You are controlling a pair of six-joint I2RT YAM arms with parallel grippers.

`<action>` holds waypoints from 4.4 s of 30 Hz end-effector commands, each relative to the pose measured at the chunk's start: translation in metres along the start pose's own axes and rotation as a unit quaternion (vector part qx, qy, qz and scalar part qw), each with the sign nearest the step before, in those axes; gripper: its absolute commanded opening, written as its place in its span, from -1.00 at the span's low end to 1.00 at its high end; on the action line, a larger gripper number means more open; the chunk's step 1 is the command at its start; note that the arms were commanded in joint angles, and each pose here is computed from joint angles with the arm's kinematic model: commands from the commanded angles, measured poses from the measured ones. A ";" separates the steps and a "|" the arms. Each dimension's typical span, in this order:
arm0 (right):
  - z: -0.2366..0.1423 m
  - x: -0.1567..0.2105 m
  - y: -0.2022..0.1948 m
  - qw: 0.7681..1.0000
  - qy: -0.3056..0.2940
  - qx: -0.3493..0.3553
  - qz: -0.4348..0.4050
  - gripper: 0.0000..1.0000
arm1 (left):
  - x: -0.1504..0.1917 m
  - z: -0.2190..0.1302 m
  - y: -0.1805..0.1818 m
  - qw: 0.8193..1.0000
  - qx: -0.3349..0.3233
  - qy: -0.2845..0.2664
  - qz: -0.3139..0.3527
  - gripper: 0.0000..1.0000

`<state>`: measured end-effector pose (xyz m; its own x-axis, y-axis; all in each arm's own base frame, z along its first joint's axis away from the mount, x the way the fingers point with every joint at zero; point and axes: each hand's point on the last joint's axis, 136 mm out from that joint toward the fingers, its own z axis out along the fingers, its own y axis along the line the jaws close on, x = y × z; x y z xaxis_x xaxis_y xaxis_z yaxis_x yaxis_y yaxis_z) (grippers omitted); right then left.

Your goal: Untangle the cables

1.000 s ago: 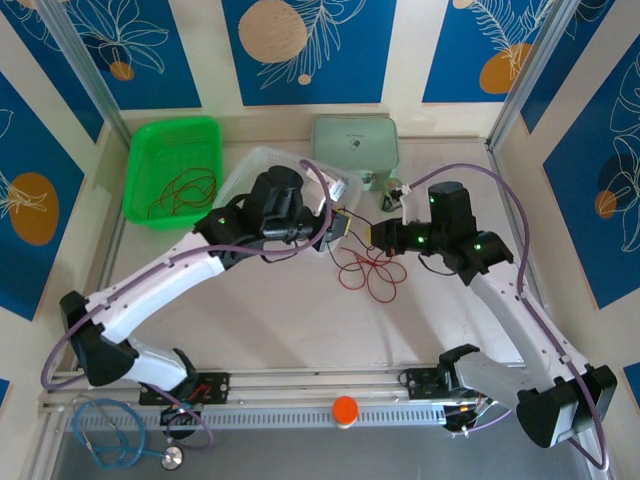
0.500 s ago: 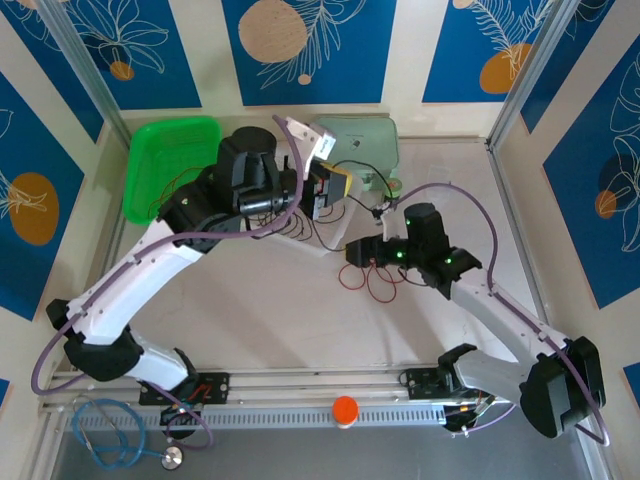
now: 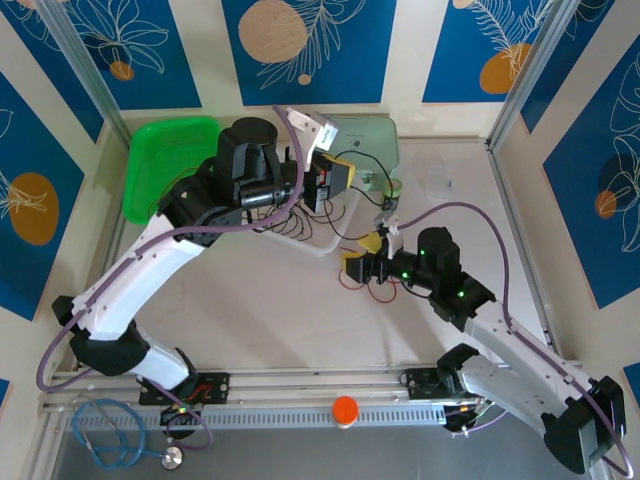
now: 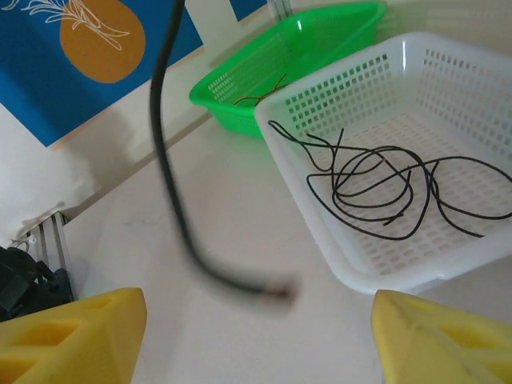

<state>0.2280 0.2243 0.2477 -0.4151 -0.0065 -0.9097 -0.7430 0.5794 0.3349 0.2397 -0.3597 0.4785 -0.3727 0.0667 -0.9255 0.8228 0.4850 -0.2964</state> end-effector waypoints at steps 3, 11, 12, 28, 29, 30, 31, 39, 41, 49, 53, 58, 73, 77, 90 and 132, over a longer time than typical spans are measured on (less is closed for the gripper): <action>-0.016 -0.003 -0.002 1.000 0.005 0.009 -0.013 0.58 | -0.018 -0.006 -0.003 1.000 -0.005 -0.022 -0.001 -1.00; -0.043 -0.042 0.001 0.999 -0.005 -0.006 -0.042 0.86 | -0.021 -0.010 -0.008 1.000 0.006 -0.025 -0.006 -1.00; -0.047 -0.051 0.000 0.999 -0.013 -0.017 -0.036 0.87 | -0.021 -0.010 -0.008 1.000 0.007 -0.025 -0.006 -1.00; -0.019 -0.122 0.006 0.938 0.041 -0.344 0.024 0.88 | -0.028 -0.025 -0.046 0.994 0.105 -0.025 -0.013 -1.00; -0.017 -0.128 0.010 0.930 0.046 -0.363 0.028 0.88 | -0.029 -0.026 -0.049 0.993 0.112 -0.025 -0.013 -1.00; -0.016 -0.132 0.014 0.923 0.046 -0.380 0.030 0.88 | -0.030 -0.027 -0.051 0.993 0.117 -0.026 -0.013 -1.00; -0.015 -0.136 0.019 0.914 0.046 -0.401 0.038 0.88 | -0.031 -0.027 -0.052 0.992 0.121 -0.028 -0.013 -1.00; 0.020 -0.112 0.037 0.889 0.088 -0.444 0.067 0.88 | -0.044 -0.031 -0.057 0.990 0.129 -0.053 -0.007 -1.00; 0.026 -0.105 0.040 0.885 0.097 -0.450 0.074 0.86 | -0.049 -0.033 -0.057 0.990 0.128 -0.058 -0.004 -1.00; 0.025 -0.105 0.046 0.880 0.101 -0.457 0.081 0.80 | -0.056 -0.040 -0.056 0.991 0.117 -0.072 0.009 -1.00; 0.023 -0.104 0.051 0.884 0.108 -0.450 0.072 0.79 | -0.053 -0.039 -0.051 0.992 0.100 -0.069 0.013 -1.00; 0.032 -0.094 0.057 0.888 0.134 -0.433 0.071 0.67 | -0.055 -0.038 -0.049 0.992 0.097 -0.074 0.018 -1.00; 0.048 -0.078 0.041 0.934 0.153 -0.315 0.065 -1.00 | -0.055 -0.039 -0.034 0.995 0.051 -0.078 0.036 -1.00; 0.049 -0.075 0.030 0.948 0.151 -0.272 0.069 -1.00 | -0.053 -0.039 -0.012 0.995 -0.013 -0.078 0.053 -1.00; 0.037 -0.019 -0.111 0.960 0.164 0.078 0.211 -1.00 | -0.064 -0.085 0.144 0.908 -0.392 -0.050 0.135 -1.00; 0.181 0.017 -0.164 0.910 0.255 0.171 0.277 -0.39 | 0.196 -0.011 0.394 0.835 -0.488 0.208 -0.148 -1.00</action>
<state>0.4353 0.2683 0.1168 -0.9402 0.0388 -0.3384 -0.1561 0.8340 0.5293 0.4900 -0.1505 0.1867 -0.7708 0.0654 -0.6337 0.0362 0.9976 0.0588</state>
